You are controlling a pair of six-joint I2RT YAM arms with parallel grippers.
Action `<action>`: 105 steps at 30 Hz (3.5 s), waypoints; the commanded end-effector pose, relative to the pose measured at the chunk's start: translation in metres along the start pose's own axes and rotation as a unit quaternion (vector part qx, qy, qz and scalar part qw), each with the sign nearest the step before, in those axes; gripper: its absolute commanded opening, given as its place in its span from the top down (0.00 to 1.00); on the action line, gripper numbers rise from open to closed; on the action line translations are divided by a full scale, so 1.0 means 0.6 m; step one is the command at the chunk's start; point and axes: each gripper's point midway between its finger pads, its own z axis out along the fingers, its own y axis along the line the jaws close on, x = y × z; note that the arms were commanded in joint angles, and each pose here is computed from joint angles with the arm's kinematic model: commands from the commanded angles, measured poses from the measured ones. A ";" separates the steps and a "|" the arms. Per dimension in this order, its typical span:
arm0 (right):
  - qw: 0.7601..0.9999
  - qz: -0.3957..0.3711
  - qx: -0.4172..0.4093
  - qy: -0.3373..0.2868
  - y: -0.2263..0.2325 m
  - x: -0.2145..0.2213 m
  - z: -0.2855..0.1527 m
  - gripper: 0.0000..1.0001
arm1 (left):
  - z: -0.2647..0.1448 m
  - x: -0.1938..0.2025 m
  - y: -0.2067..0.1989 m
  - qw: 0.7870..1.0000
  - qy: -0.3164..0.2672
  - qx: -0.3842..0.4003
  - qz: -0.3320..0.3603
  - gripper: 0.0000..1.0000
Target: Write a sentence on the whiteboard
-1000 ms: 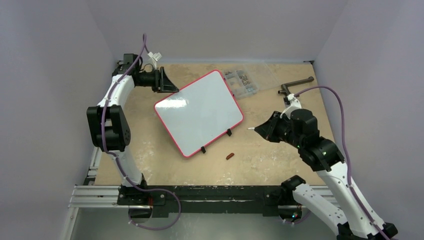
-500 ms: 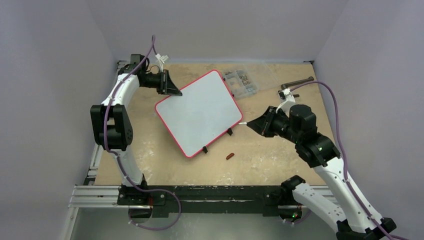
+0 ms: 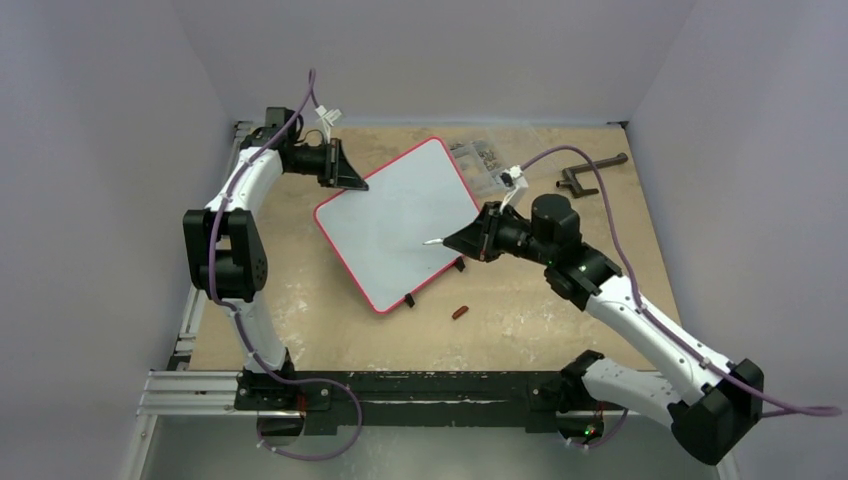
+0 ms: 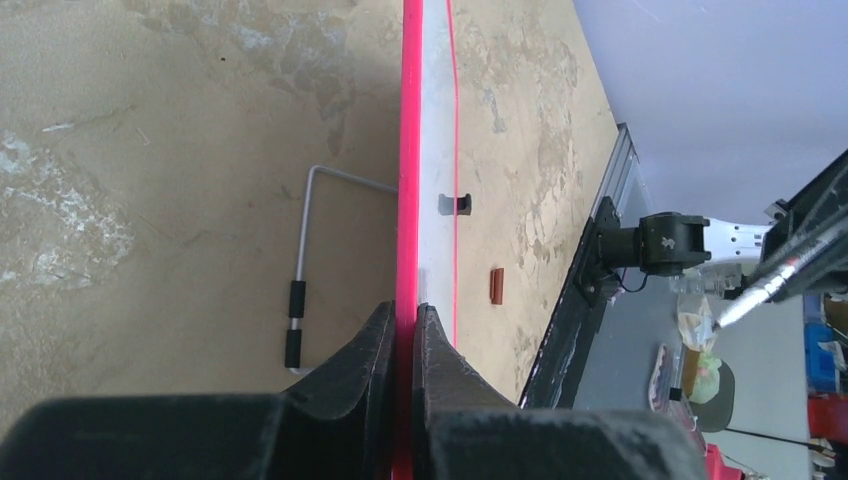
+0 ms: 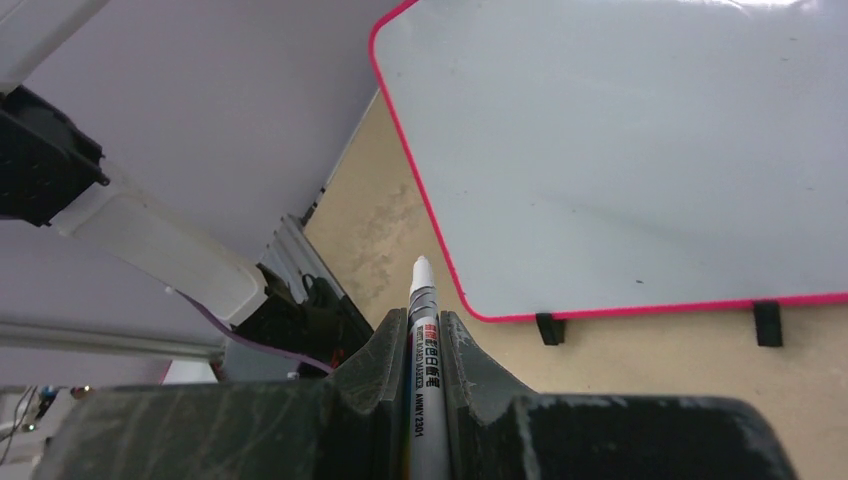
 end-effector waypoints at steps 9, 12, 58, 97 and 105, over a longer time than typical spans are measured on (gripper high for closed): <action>0.986 -0.137 -0.075 -0.064 0.164 -0.028 0.164 1.00 | -0.007 -0.015 -0.020 0.996 -0.010 -0.041 0.081 1.00; 0.984 -0.147 -0.072 -0.066 0.177 -0.036 0.203 1.00 | -0.007 -0.014 -0.015 0.996 -0.007 -0.050 0.079 1.00; 0.989 -0.143 0.042 -0.013 0.058 0.036 0.356 1.00 | -0.002 -0.006 -0.019 0.994 0.015 -0.068 0.085 1.00; 0.988 -0.149 0.047 -0.014 0.082 0.014 0.370 1.00 | -0.001 0.000 -0.023 0.993 0.021 -0.077 0.090 1.00; 0.986 -0.149 0.078 -0.012 0.050 0.026 0.352 1.00 | -0.001 0.000 -0.024 0.993 0.021 -0.077 0.090 1.00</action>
